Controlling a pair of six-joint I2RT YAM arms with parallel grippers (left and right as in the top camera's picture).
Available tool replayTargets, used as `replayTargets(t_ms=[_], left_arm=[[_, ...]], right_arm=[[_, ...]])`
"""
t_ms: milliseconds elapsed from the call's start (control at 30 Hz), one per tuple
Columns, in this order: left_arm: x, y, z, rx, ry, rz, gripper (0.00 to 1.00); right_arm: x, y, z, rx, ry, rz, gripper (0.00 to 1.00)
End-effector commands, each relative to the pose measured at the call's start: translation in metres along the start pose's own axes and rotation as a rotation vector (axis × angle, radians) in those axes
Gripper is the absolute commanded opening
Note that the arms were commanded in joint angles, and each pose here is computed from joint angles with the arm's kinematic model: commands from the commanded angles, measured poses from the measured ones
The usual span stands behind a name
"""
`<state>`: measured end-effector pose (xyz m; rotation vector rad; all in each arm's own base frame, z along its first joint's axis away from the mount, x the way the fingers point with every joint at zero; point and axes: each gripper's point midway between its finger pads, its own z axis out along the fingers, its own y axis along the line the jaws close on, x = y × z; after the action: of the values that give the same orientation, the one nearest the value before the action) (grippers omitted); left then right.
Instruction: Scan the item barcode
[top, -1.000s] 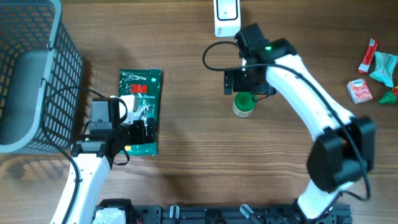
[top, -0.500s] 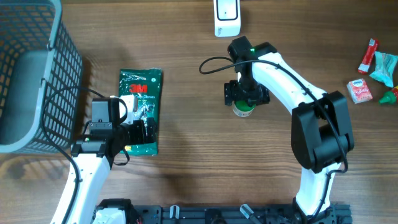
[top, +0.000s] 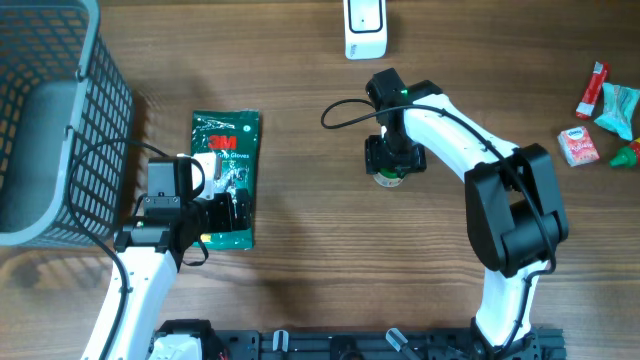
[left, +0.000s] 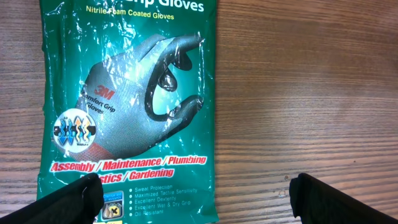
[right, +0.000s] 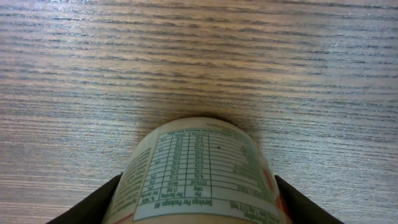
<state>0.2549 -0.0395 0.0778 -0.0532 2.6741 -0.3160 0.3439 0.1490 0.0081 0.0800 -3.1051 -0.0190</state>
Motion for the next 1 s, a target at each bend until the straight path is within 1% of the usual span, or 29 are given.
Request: replayTargets(t_ms=[0,67,167,267,333,400,533,667,833,967], left_arm=[[-0.001,0.002,0.0,-0.002,-0.005,-0.015,1.0],[-0.001,0.002,0.0,-0.002,-0.005,-0.015,1.0],[-0.001,0.002,0.0,-0.002,-0.005,-0.015,1.0],[-0.001,0.002,0.0,-0.002,-0.005,-0.015,1.0],[-0.001,0.002,0.0,-0.002,-0.005,-0.015,1.0],[-0.001,0.002,0.0,-0.002,-0.005,-0.015,1.0],[-0.001,0.002,0.0,-0.002,-0.005,-0.015,1.0],[-0.001,0.002,0.0,-0.002,-0.005,-0.015,1.0],[-0.001,0.002,0.0,-0.002,-0.005,-0.015,1.0],[-0.001,0.002,0.0,-0.002,-0.005,-0.015,1.0]], right_arm=[[0.005,0.0,0.009,0.0,0.031,0.028,0.6],[0.008,0.013,0.008,-0.08,0.053,0.028,0.6],[0.008,0.03,-0.003,-0.229,0.095,0.055,0.55],[0.009,0.03,-0.015,-0.332,0.144,0.101,0.54],[0.013,0.031,-0.02,-0.396,0.173,0.086,0.54],[0.02,0.032,-0.028,-0.472,0.216,0.071,0.53],[0.034,0.032,-0.036,-0.527,0.289,0.087,0.53],[0.054,0.052,-0.059,-0.695,0.376,0.044,0.53],[0.066,0.065,-0.079,-0.816,0.438,0.051,0.54],[0.084,0.074,-0.107,-0.94,0.502,0.022,0.53]])
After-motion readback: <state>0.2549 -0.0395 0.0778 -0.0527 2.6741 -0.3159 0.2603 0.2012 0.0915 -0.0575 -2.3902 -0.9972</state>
